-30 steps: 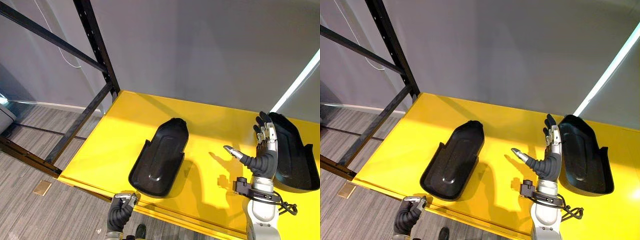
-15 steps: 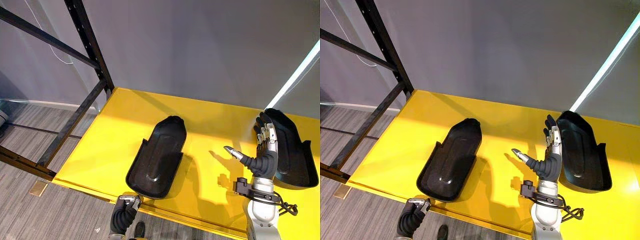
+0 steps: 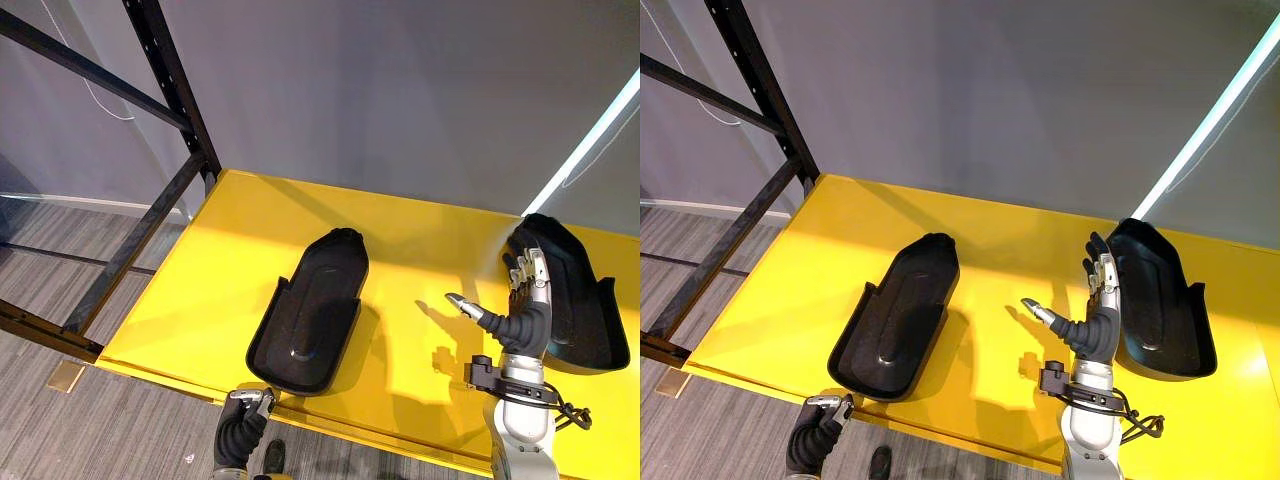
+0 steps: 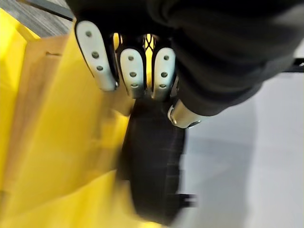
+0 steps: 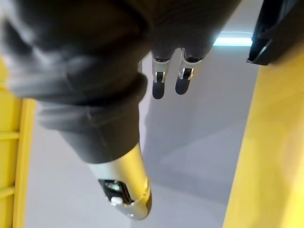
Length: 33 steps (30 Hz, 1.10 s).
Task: Walk over and take plastic housings, then place them on the shelf
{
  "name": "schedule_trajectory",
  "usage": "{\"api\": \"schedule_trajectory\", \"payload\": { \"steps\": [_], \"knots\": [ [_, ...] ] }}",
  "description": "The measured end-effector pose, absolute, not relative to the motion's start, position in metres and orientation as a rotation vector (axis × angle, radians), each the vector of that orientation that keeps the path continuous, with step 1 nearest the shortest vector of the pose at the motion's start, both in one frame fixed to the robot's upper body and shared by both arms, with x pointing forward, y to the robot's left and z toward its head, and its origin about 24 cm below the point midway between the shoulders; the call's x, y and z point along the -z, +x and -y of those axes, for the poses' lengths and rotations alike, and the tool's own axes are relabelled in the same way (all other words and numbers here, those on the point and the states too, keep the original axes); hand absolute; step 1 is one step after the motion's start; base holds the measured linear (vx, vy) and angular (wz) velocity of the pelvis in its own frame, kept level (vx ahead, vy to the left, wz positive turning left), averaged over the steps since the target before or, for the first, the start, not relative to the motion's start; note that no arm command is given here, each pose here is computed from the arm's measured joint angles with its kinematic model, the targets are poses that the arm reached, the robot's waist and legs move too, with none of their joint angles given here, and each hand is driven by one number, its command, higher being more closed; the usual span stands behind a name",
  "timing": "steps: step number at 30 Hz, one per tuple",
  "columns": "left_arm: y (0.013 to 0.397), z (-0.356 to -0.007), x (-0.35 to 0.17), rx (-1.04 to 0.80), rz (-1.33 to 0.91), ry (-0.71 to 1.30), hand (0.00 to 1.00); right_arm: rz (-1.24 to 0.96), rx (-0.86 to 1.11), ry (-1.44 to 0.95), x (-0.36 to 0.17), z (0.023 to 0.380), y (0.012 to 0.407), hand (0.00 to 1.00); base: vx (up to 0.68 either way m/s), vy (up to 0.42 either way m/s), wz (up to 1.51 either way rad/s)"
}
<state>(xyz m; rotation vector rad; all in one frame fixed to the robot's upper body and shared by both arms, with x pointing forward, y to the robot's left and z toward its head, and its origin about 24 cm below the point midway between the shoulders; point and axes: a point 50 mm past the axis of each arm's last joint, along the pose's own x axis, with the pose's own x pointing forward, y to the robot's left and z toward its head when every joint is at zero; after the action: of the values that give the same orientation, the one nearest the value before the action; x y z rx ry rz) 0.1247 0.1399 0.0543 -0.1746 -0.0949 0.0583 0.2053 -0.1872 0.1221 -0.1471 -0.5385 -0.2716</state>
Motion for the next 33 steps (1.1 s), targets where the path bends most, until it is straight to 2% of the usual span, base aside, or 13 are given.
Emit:
{"api": "schedule_trajectory", "payload": {
  "steps": [5,33],
  "knots": [
    [0.135,-0.131,-0.068,0.000,0.188,-0.219,1.00,0.544,0.241,-0.137,-0.123,0.181,0.207,0.00,0.01,0.010,-0.03],
    [0.146,-0.125,-0.058,0.059,0.171,-0.219,1.00,0.537,0.196,-0.138,-0.122,0.177,0.207,0.00,0.00,0.004,-0.02]
  ]
}}
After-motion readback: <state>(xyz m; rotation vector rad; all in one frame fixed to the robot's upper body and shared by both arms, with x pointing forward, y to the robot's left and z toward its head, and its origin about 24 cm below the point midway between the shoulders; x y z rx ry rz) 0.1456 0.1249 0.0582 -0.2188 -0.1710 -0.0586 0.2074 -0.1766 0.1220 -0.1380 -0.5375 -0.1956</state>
